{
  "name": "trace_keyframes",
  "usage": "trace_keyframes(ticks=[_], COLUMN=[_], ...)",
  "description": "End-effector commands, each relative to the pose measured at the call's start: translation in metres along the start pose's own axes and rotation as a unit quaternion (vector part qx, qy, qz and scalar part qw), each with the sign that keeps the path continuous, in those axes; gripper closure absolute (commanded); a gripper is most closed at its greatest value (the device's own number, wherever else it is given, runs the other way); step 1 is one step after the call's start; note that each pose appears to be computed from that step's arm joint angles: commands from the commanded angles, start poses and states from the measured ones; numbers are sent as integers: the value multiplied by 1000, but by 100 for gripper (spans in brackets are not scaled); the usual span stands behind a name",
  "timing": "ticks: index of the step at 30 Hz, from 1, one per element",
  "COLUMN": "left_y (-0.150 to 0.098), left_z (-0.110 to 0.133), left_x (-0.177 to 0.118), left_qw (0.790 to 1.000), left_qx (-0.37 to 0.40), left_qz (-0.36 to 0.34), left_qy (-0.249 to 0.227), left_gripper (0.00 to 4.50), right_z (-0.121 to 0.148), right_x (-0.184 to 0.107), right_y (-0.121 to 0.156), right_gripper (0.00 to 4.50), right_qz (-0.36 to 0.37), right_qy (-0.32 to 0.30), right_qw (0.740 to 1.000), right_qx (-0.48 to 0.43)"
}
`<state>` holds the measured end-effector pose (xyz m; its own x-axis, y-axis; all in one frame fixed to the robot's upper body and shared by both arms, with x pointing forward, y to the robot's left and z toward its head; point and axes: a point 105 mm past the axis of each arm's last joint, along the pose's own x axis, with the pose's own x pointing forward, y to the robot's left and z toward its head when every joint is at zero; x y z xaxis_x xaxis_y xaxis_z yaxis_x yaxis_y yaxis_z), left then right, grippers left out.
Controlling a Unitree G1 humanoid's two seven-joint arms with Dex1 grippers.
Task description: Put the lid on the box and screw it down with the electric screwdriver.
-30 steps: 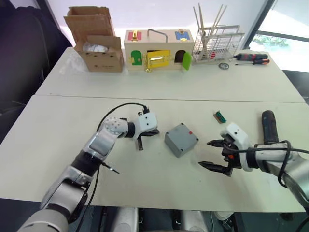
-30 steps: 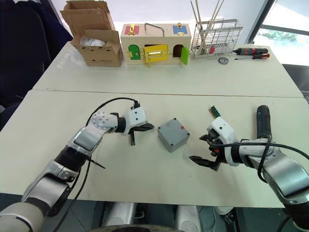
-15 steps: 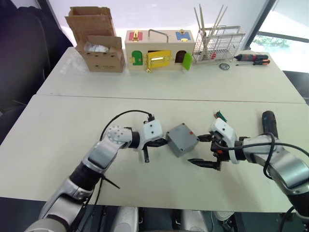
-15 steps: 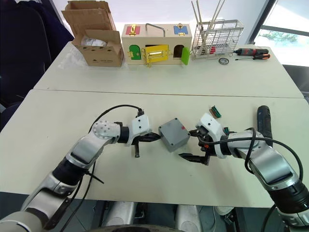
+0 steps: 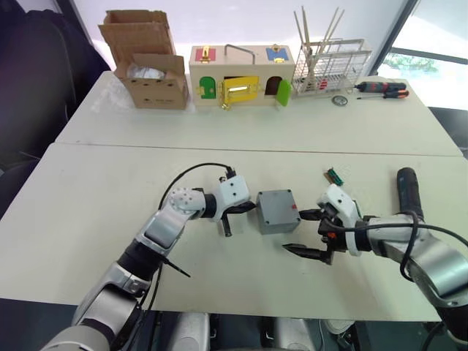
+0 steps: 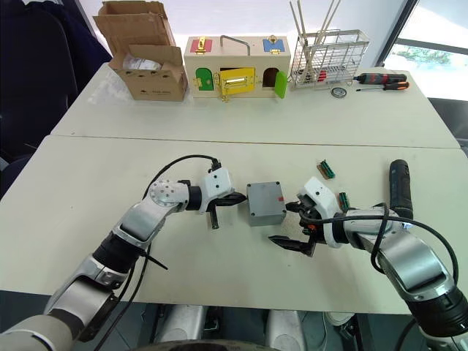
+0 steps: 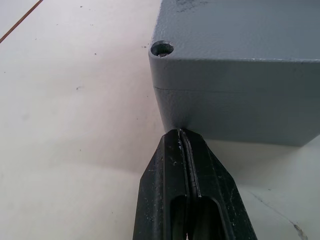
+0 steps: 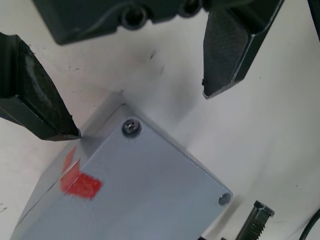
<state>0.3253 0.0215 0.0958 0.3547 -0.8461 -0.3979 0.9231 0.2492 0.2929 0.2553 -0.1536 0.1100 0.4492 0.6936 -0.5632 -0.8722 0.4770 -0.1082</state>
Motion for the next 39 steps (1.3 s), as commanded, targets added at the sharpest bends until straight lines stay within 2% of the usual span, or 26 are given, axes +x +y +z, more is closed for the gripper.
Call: trace_keyframes(ticks=[1, 7, 10, 13, 17, 22, 24, 26, 39], left_y=[9, 14, 19, 20, 15, 3, 1, -2, -8], left_z=[21, 12, 20, 34, 51, 57, 55, 54, 50], left_x=[1, -11, -29, -44, -57, -61, -58, -57, -56], left_qw=[999, 999, 999, 997, 992, 991, 992, 992, 993], left_qx=[16, 26, 7, -25, -65, -72, -71, -71, -71], left_qz=[19, 29, 40, 42, 27, 4, 6, 6, 5], left_qy=[-37, -11, -29, -63, -105, -112, -105, -103, -95], left_gripper=[450, 450, 450, 450, 450, 450, 450, 450, 450], right_z=[14, 16, 24, 23, 20, 2, -2, -5, -10], right_x=[-4, -51, -79, -86, -75, -51, -40, -31, -30], right_y=[4, -37, -63, -85, -119, -152, -160, -164, -171], right_gripper=[5, 5, 5, 5, 5, 5, 50, 109, 109], right_qz=[-1, -105, -160, -204, -264, -306, -309, -302, -305], right_qy=[-24, -8, -44, -76, -123, -119, -124, -125, -142], right_qw=[1000, 994, 986, 975, 954, 942, 939, 941, 935], right_qx=[-9, 2, 33, 49, 69, 71, 80, 87, 114])
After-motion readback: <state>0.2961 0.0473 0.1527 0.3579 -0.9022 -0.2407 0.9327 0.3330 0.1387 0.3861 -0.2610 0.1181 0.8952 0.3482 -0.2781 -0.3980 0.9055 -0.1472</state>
